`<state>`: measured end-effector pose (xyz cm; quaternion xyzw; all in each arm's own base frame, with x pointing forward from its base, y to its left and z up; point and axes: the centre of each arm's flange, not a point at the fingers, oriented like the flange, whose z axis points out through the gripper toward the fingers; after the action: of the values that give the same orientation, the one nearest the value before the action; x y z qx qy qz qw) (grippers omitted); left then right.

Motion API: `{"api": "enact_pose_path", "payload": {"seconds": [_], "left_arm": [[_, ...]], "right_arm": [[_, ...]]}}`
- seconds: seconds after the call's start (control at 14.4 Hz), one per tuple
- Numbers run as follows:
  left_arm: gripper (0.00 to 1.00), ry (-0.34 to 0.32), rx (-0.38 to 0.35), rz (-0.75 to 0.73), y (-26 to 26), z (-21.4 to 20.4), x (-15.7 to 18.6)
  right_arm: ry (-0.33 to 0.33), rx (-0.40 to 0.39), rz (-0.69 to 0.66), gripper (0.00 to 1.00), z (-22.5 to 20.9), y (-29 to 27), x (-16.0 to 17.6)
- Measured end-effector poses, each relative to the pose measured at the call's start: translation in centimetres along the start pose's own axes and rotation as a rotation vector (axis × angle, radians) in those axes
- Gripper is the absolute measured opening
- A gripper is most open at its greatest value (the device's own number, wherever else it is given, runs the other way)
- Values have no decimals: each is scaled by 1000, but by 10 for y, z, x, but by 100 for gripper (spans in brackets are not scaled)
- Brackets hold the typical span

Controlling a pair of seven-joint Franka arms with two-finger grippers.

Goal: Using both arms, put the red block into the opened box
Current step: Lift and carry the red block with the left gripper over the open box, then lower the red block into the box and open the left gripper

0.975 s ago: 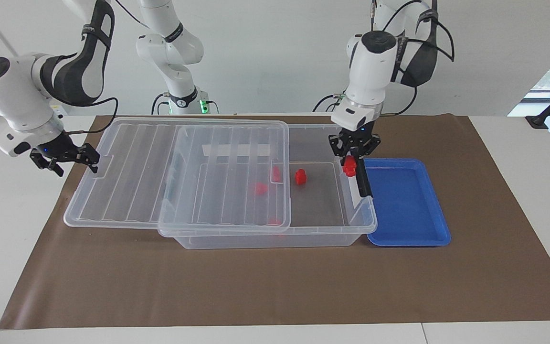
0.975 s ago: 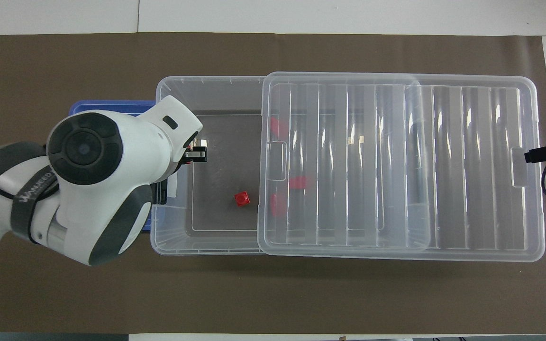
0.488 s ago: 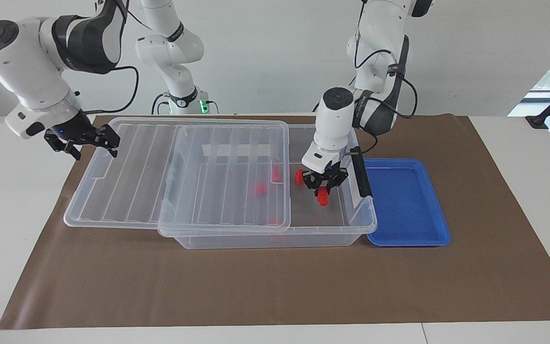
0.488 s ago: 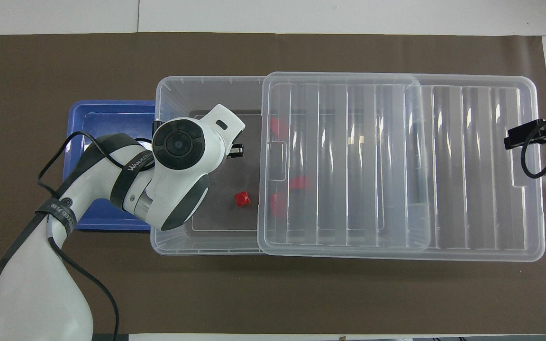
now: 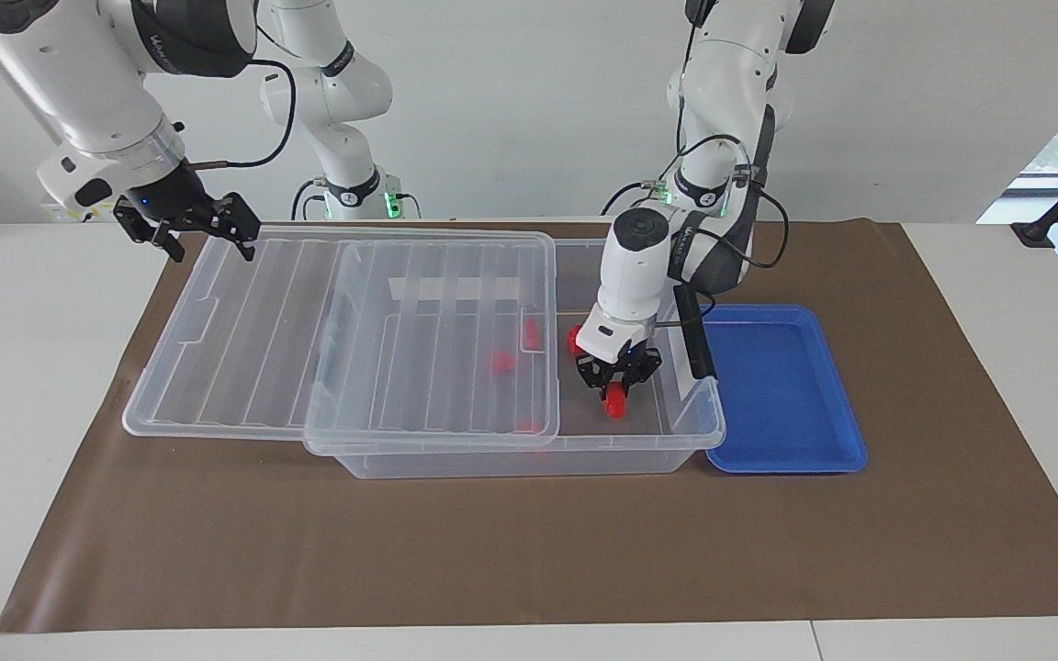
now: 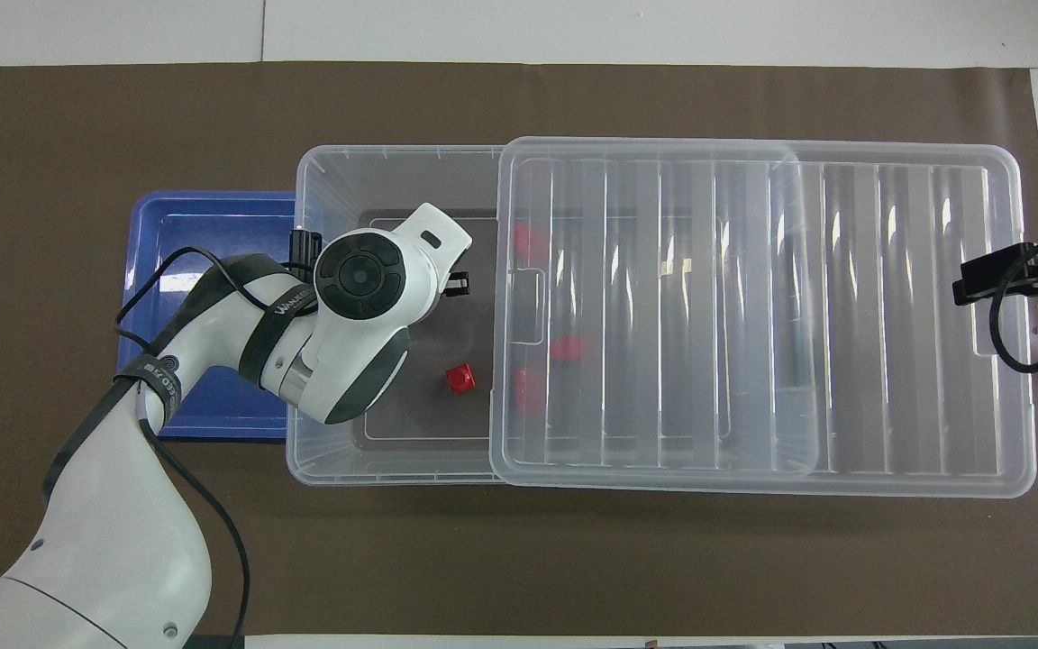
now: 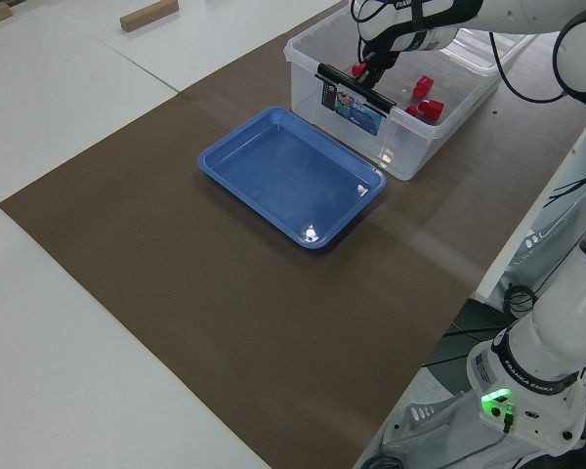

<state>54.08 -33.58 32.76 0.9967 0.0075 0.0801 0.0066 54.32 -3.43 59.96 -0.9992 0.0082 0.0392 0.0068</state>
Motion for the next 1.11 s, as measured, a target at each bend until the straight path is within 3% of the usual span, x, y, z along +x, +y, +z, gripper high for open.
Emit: {"api": "enact_pose_path", "payload": {"seconds": [0.21, 0.42, 0.77, 1.04, 1.11], "left_arm": [[34, 13, -8, -21, -2, 0, 3], [44, 16, -11, -34, -1, -1, 3], [97, 41, -14, -48, -6, -33, 12], [100, 31, 29, -66, -22, -108, 6], [100, 32, 33, -75, -28, -127, 5]], "right_arm": [[-6, -1, -9, 100, 2, -5, 0], [-8, -2, -24, 100, 3, -14, 0], [-10, -2, -21, 100, 4, -12, 0], [20, -4, -11, 94, 7, 17, 3], [31, -3, -14, 82, 11, 35, 2]]}}
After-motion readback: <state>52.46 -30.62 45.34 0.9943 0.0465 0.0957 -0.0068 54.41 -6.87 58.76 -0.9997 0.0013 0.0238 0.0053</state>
